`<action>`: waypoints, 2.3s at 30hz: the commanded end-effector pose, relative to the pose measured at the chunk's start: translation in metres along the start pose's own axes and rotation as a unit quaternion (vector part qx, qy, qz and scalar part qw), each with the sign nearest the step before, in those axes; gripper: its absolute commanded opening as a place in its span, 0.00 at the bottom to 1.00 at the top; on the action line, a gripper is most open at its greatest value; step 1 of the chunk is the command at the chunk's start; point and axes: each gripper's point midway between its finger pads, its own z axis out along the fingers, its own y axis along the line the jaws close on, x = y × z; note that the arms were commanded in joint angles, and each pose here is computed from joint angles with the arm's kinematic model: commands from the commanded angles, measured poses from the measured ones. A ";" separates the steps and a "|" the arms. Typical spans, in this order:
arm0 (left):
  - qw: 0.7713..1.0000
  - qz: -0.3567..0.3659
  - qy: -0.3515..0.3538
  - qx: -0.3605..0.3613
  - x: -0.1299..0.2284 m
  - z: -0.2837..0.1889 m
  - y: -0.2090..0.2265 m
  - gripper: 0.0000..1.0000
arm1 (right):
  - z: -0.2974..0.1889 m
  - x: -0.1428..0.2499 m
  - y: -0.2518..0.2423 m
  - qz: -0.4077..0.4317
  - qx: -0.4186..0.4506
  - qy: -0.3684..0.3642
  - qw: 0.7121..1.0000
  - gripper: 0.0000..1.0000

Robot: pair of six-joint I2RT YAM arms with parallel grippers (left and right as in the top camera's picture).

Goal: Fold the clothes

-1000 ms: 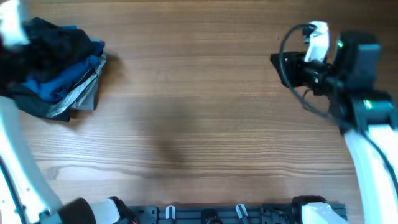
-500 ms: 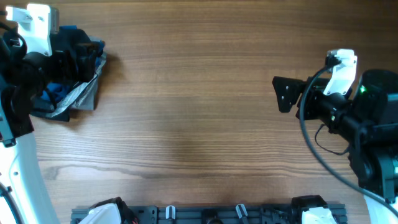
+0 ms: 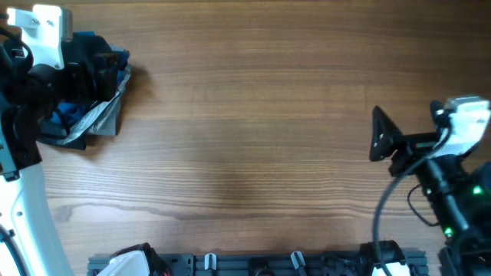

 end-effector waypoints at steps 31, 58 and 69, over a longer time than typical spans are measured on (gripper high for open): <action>1.000 0.013 -0.004 0.000 -0.003 -0.001 -0.001 1.00 | 0.045 0.203 -0.010 0.012 -0.010 -0.100 0.995 1.00; 0.949 0.081 -0.302 -0.047 0.206 0.035 -0.043 1.00 | 0.045 0.203 -0.010 0.012 -0.010 -0.100 0.995 1.00; 0.958 0.073 -0.272 -0.044 0.233 0.060 -0.039 1.00 | 0.045 0.203 -0.010 0.012 -0.010 -0.100 0.995 1.00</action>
